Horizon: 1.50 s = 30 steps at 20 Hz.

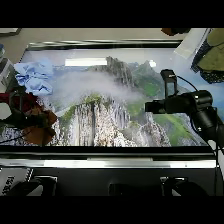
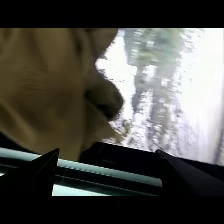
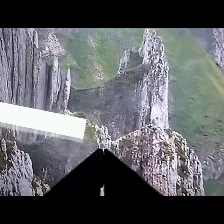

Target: Fold the clothes and pants, and hang the long-sleeved shirts on hangers.

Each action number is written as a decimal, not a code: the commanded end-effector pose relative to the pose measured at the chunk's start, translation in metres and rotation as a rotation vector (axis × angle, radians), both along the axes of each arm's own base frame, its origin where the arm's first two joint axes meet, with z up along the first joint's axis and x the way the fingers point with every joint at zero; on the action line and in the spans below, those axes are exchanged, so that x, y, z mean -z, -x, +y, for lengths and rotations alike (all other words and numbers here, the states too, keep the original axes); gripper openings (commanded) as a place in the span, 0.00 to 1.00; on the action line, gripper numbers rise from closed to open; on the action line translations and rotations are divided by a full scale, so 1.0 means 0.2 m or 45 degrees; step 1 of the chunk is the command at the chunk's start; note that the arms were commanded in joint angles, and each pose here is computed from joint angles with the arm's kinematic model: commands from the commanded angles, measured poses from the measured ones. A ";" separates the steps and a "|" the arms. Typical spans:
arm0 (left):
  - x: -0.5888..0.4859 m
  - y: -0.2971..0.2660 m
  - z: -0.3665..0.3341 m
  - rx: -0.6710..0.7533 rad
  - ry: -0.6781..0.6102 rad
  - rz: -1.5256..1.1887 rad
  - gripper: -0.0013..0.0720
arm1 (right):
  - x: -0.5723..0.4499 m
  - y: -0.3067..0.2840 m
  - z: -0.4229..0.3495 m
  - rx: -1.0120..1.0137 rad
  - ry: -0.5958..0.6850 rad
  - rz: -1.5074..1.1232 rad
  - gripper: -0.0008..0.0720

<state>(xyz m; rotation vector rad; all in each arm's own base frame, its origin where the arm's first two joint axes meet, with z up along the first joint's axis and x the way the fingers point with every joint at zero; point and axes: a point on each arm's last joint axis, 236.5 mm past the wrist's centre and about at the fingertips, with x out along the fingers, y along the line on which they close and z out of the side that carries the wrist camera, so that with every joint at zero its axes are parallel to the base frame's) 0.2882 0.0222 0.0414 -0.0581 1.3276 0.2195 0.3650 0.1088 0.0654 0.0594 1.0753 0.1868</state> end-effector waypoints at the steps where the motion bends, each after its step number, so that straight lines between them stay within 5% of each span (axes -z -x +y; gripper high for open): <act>1: 0.01 -0.05 0.29 -0.212 -0.073 -0.100 1.00 | 0.00 0.02 0.00 0.027 -0.015 0.022 0.06; 4: 0.11 -0.04 0.46 -0.418 0.034 -0.145 1.00 | 0.01 0.02 0.00 0.026 -0.014 0.026 0.06; 10: 0.40 -0.14 0.46 -0.388 0.145 -0.100 0.99 | 0.01 0.03 0.01 0.026 -0.022 0.040 0.06; 11: 0.43 -0.15 0.43 -0.387 0.169 -0.081 0.78 | 0.01 0.04 0.01 0.025 -0.029 0.050 0.06; 12: 0.45 -0.16 0.39 -0.389 0.207 -0.065 0.34 | 0.02 0.05 0.02 0.024 -0.036 0.060 0.06; 13: 0.45 -0.18 0.33 -0.357 0.261 -0.073 0.05 | 0.02 0.05 0.02 0.025 -0.038 0.069 0.06; 15: 0.36 -0.28 0.12 -0.204 0.426 -0.146 0.04 | 0.03 0.07 0.02 0.047 -0.043 0.092 0.14; 19: -0.05 -0.51 -0.51 0.141 0.785 -0.353 0.04 | 0.04 0.12 -0.02 0.054 -0.004 0.141 0.14; 23: -0.42 -0.59 -1.15 0.458 0.914 -0.600 0.04 | -0.02 0.17 -0.21 0.155 0.156 0.116 0.14; 27: -0.33 -0.50 -1.68 0.551 1.028 -0.555 0.04 | -0.17 0.21 -0.47 0.277 0.373 0.012 0.14; 30: 0.03 -0.32 -2.01 0.596 1.074 -0.304 0.04 | -0.29 0.25 -0.64 0.372 0.505 -0.069 0.45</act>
